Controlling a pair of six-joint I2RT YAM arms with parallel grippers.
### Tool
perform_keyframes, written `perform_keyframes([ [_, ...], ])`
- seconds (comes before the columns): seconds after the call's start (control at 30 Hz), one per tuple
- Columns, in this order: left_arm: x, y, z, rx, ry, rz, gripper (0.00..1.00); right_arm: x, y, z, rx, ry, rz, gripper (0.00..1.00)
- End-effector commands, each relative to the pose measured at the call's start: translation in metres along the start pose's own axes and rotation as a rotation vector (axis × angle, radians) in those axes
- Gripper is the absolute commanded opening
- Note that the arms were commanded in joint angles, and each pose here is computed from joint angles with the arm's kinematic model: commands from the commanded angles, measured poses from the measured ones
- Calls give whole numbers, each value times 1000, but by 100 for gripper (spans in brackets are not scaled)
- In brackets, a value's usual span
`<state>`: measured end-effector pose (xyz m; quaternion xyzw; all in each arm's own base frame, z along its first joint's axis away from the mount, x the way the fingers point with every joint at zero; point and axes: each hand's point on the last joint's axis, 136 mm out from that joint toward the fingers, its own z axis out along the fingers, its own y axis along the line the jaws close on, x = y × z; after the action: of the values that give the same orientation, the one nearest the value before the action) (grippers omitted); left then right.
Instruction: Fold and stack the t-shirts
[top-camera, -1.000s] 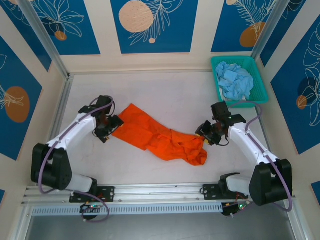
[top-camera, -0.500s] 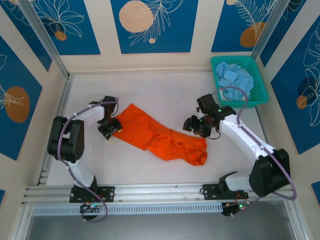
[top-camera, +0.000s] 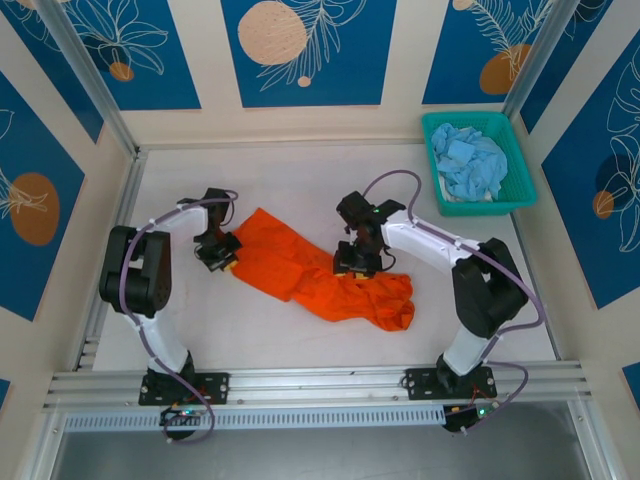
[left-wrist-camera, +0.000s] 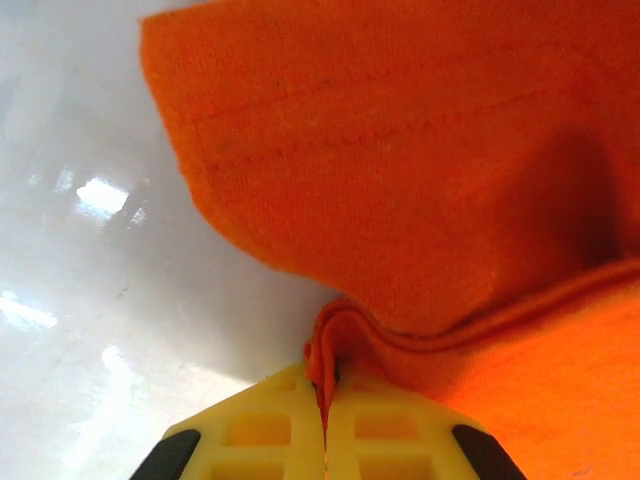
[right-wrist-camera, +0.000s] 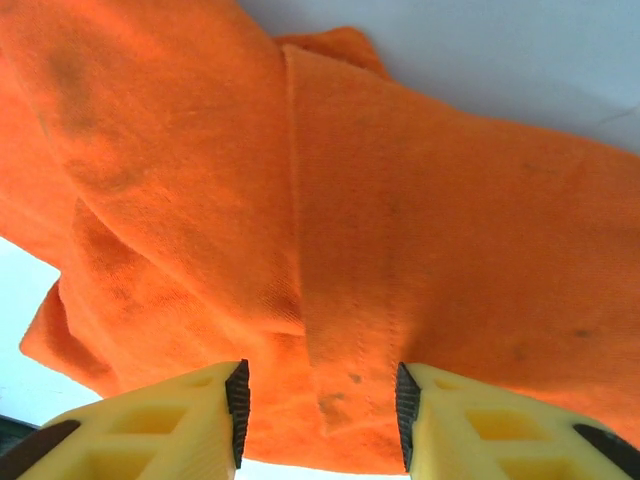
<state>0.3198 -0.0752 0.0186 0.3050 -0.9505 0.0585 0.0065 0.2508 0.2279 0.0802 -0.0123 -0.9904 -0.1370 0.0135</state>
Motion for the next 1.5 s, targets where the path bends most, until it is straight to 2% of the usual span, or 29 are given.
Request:
perform_keyframes([
  [0.0,-6,-5,1,22,4,29,0,4,-3,8,49,38,12,36],
  [0.2,-10,-12,-21,48,-29,62,0,3,-9,3,89,15,15,16],
  [0.37,-11,-15,-38,73,-65,88,1,2,-12,-14,84,-38,23,4],
  [0.47,-10,-14,-46,80,-78,101,14,1,-14,-21,59,-55,44,0],
  [0.6,-12,-7,-51,64,-93,112,35,0,-16,-27,37,-74,67,0],
  [0.73,-14,3,-49,65,-86,83,42,1,-16,-32,10,-82,80,0],
  [0.83,-13,2,-40,105,-54,62,42,1,-15,-35,-4,-91,81,0],
  [0.93,-10,0,-31,121,-24,54,34,2,-16,-37,-7,-97,88,0],
  [1.17,-16,18,-14,94,-29,25,33,8,-18,-37,-13,-91,100,0],
  [1.3,-15,15,-5,115,2,22,25,9,-18,-41,-17,-98,98,0],
  [1.47,-19,10,0,122,3,22,25,9,-18,-42,-18,-96,95,0],
])
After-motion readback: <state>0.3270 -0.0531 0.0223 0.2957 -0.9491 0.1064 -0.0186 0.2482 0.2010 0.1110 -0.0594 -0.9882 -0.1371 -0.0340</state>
